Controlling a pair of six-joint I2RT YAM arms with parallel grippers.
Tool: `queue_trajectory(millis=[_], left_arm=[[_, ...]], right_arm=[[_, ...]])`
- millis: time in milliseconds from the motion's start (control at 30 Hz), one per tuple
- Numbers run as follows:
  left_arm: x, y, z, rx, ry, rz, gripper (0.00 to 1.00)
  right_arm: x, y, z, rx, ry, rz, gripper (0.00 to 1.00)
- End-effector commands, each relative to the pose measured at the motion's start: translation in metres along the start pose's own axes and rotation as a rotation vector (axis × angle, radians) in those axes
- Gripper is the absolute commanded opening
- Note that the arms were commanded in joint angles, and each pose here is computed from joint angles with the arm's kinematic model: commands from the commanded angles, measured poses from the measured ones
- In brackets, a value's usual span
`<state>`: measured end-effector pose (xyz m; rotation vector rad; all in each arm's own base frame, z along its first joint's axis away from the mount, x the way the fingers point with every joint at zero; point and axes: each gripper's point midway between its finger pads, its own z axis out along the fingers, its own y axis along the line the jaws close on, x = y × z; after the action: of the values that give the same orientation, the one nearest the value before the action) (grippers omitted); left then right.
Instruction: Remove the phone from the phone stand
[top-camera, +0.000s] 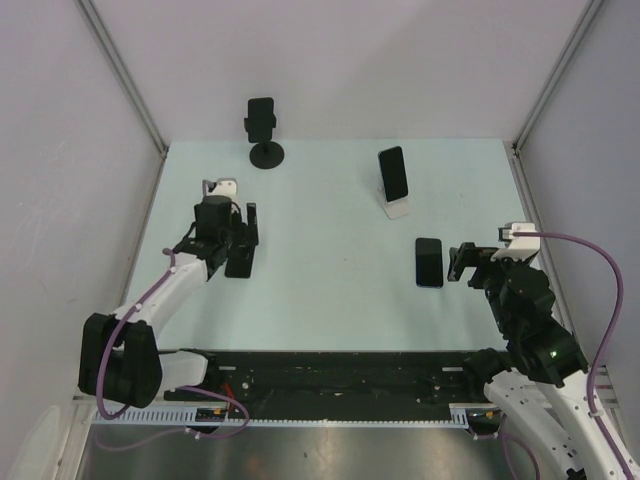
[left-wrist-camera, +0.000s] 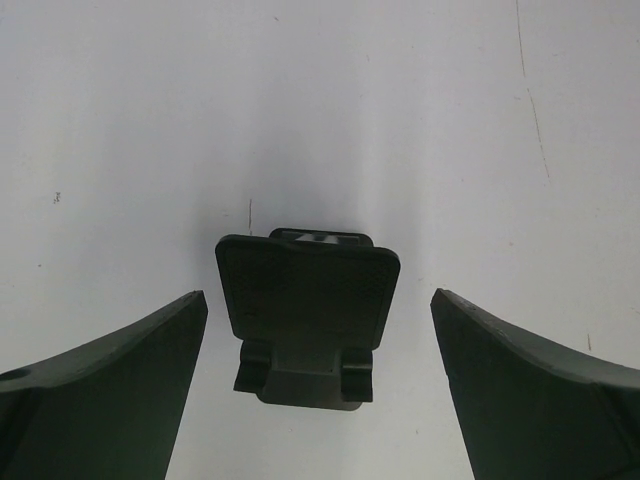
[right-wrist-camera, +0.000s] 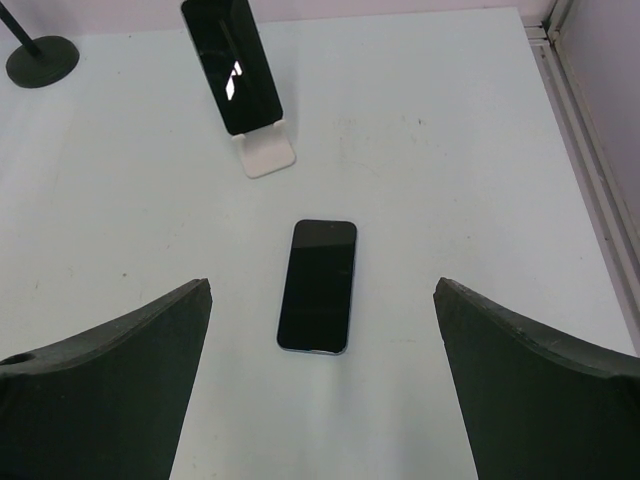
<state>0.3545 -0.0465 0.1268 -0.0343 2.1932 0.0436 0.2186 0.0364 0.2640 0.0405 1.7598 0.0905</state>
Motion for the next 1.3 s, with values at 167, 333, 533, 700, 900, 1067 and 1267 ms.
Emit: queue_trajectory(millis=[167, 333, 533, 700, 900, 1067, 1267], left_arm=[[-0.005, 0.004, 0.001, 0.002, -0.024, 0.063, 1.0], [0.001, 0.0, 0.011, 0.015, 0.012, 0.048, 0.98], [0.008, 0.002, 0.015, 0.022, 0.035, 0.093, 0.91], [-0.001, 0.011, 0.014, 0.02, 0.017, 0.089, 0.76], [-0.028, 0.033, 0.016, -0.024, -0.028, 0.091, 0.54], [-0.063, 0.068, 0.024, -0.123, -0.067, 0.147, 0.47], [-0.098, 0.116, 0.034, -0.164, -0.109, 0.172, 0.46]], right_arm=[[-0.007, 0.002, 0.005, -0.01, -0.028, -0.008, 1.0], [-0.005, 0.009, 0.005, -0.05, -0.017, -0.003, 1.0], [0.0, 0.026, 0.006, -0.14, 0.011, -0.017, 1.0], [0.001, 0.026, 0.006, -0.14, 0.015, -0.025, 1.0], [0.001, 0.025, 0.004, -0.142, 0.011, -0.028, 0.99], [0.001, 0.026, 0.003, -0.145, 0.011, -0.032, 0.98], [0.004, 0.028, 0.006, -0.152, 0.026, -0.04, 0.97]])
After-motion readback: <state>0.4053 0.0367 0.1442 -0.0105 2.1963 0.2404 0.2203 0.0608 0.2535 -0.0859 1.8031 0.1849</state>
